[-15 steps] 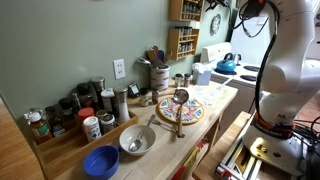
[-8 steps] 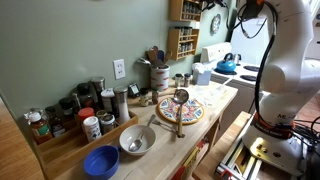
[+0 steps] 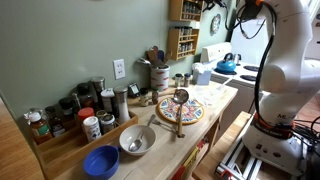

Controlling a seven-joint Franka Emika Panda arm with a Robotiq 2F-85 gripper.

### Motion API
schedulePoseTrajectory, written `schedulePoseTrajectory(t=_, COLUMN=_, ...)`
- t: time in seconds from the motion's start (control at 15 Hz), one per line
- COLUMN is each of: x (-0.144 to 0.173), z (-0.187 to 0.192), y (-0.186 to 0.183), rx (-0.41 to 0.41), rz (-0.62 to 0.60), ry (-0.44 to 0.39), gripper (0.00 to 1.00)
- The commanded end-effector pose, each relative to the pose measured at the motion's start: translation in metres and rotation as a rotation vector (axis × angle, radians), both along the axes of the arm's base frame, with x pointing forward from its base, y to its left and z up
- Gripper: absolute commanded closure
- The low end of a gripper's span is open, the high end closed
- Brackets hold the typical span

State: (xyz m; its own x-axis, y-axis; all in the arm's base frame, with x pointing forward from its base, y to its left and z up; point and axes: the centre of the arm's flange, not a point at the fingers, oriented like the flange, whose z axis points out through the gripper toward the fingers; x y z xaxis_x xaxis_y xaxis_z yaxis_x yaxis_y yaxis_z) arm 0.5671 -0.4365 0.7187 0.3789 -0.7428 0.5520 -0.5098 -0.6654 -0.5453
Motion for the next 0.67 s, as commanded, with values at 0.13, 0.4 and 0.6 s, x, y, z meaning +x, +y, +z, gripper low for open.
schedulePoseTrajectory(t=0.13, x=0.0092, z=0.0079, y=-0.0091, rx=0.051, rz=-0.021, ry=-0.022, gripper=0.28)
schedulePoseTrajectory(t=0.4, x=0.0105, z=0.0045, y=-0.0106, rx=0.063, rz=-0.035, ry=-0.028, gripper=0.27)
schedulePoseTrajectory(t=0.6, x=0.0120, z=0.0025, y=-0.0123, rx=0.069, rz=-0.050, ry=-0.037, gripper=0.29)
